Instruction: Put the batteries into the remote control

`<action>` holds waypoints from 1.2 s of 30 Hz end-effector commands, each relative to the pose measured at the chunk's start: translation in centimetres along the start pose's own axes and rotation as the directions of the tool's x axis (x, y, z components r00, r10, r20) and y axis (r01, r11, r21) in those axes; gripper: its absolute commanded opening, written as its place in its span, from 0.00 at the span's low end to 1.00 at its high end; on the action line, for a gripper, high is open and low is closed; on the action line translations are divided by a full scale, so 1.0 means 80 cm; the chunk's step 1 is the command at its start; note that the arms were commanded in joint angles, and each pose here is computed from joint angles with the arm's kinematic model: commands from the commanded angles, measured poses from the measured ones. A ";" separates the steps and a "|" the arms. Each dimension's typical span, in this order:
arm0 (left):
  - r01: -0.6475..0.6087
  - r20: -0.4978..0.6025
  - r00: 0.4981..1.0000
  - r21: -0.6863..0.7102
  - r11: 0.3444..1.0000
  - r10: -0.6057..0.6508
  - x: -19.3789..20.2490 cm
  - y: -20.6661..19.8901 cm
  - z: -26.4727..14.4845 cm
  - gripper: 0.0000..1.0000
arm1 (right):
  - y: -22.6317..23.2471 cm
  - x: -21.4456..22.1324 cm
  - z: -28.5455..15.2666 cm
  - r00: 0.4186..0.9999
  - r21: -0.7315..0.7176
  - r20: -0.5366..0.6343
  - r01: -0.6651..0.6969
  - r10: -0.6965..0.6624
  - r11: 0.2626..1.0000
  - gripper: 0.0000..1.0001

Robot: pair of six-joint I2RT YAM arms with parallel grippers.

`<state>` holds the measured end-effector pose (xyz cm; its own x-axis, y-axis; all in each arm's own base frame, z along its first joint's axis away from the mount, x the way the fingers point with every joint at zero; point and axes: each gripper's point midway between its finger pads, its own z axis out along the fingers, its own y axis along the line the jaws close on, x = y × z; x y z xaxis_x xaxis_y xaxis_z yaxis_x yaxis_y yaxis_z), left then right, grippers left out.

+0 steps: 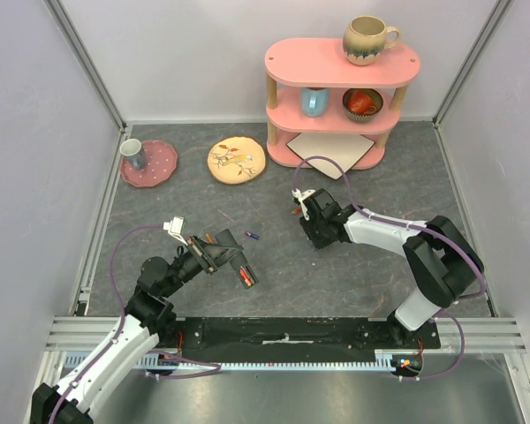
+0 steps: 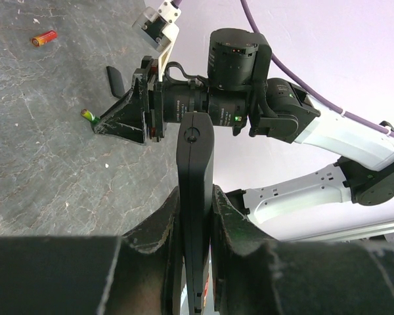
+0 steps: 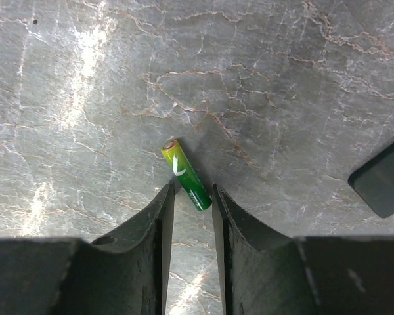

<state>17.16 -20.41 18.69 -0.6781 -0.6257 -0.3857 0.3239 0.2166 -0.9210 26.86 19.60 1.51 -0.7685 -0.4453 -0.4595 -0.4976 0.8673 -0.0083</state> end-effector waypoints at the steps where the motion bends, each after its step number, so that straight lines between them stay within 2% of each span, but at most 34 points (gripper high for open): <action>1: -0.011 0.007 1.000 -0.010 1.000 0.011 0.003 0.015 -0.001 0.02 | 0.011 -0.005 -0.001 0.998 -0.042 0.019 -0.052 0.053 0.998 0.35; 7: -0.011 0.003 1.000 -0.009 1.000 0.011 0.003 0.015 0.001 0.02 | 0.017 -0.006 -0.004 0.996 -0.062 0.027 -0.084 0.086 0.994 0.24; 13: -0.011 0.002 1.000 -0.013 1.000 0.011 0.003 0.017 0.002 0.02 | 0.017 0.002 -0.005 0.996 -0.060 0.020 -0.088 0.089 0.994 0.21; 20: -0.011 -0.003 1.000 -0.016 1.000 0.011 0.003 0.016 0.004 0.02 | 0.013 0.003 0.001 0.996 -0.038 0.009 -0.086 0.087 0.996 0.28; 23: -0.014 -0.004 1.000 -0.015 1.000 0.014 0.003 0.016 0.005 0.02 | 0.014 0.008 0.006 0.997 -0.034 -0.007 -0.079 0.078 0.996 0.22; 26: -0.014 -0.004 1.000 -0.018 1.000 0.014 0.003 0.017 0.005 0.02 | 0.011 0.013 0.008 0.997 -0.023 -0.019 -0.078 0.077 0.997 0.10; 27: -0.015 -0.002 1.000 -0.017 1.000 0.015 0.002 0.016 0.005 0.02 | 0.009 0.013 0.008 0.997 -0.011 -0.016 -0.079 0.079 0.997 0.02; 29: -0.016 -0.003 1.000 -0.019 1.000 0.016 0.002 0.017 0.006 0.02 | 0.007 0.014 0.006 0.996 -0.001 -0.016 -0.085 0.085 0.996 0.00; 33: -0.015 0.000 1.000 -0.013 1.000 0.015 0.000 0.015 0.010 0.02 | 0.013 -0.004 -0.023 0.996 -0.019 0.039 -0.083 0.083 0.996 0.00; 36: -0.022 0.009 1.000 0.014 1.000 0.022 -0.008 0.005 0.021 0.02 | 0.029 -0.027 -0.075 0.992 0.003 0.123 -0.026 0.026 1.000 0.00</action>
<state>18.09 -20.90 17.31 -0.6959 -0.6162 -0.3688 0.2783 0.2420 -0.9295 25.79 20.12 2.20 -0.7948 -0.3811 -0.4722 -0.4458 0.8947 0.0283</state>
